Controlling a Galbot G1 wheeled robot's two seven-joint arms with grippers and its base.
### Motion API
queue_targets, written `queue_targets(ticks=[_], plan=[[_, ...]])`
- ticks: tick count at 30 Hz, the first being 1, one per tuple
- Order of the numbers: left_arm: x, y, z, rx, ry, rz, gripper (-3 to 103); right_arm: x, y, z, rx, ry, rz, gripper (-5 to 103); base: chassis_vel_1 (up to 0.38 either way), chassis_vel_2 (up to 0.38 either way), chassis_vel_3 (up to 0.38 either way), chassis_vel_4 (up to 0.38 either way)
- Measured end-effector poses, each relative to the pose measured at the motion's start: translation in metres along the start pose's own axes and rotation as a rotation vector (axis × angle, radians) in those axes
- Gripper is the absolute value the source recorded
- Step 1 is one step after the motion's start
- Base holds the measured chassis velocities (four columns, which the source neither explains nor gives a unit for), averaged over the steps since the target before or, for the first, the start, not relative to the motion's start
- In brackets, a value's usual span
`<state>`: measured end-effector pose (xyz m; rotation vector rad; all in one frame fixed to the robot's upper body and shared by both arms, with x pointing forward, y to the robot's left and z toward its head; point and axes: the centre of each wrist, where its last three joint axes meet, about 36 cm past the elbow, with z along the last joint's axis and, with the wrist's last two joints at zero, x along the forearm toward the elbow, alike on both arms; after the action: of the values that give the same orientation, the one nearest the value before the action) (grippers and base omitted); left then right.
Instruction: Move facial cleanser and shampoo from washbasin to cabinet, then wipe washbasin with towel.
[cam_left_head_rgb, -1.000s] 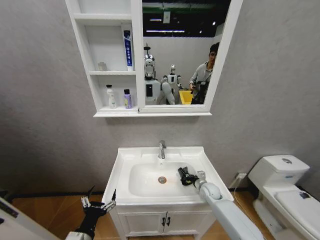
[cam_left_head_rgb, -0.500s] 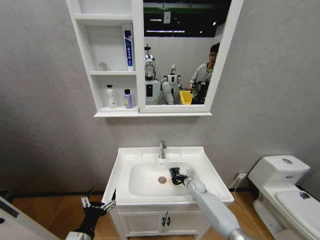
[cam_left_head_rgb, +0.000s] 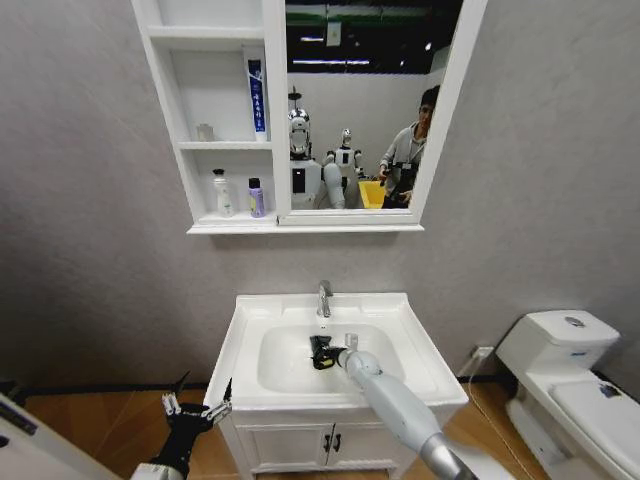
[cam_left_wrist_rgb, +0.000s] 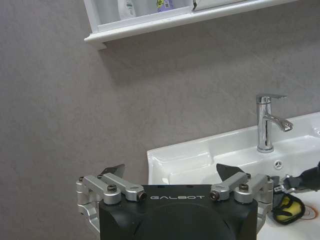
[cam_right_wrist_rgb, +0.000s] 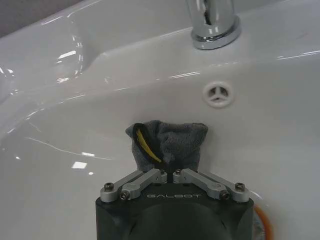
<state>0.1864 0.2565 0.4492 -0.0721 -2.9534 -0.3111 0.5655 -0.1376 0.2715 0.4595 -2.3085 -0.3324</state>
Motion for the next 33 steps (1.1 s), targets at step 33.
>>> queue_targets(ticks=[33], plan=[[0.0,0.0,0.0,0.0,0.0,0.0,100,0.101,-0.102,0.035,-0.033,-0.044,0.175,1,0.0,0.0,0.0,0.0]])
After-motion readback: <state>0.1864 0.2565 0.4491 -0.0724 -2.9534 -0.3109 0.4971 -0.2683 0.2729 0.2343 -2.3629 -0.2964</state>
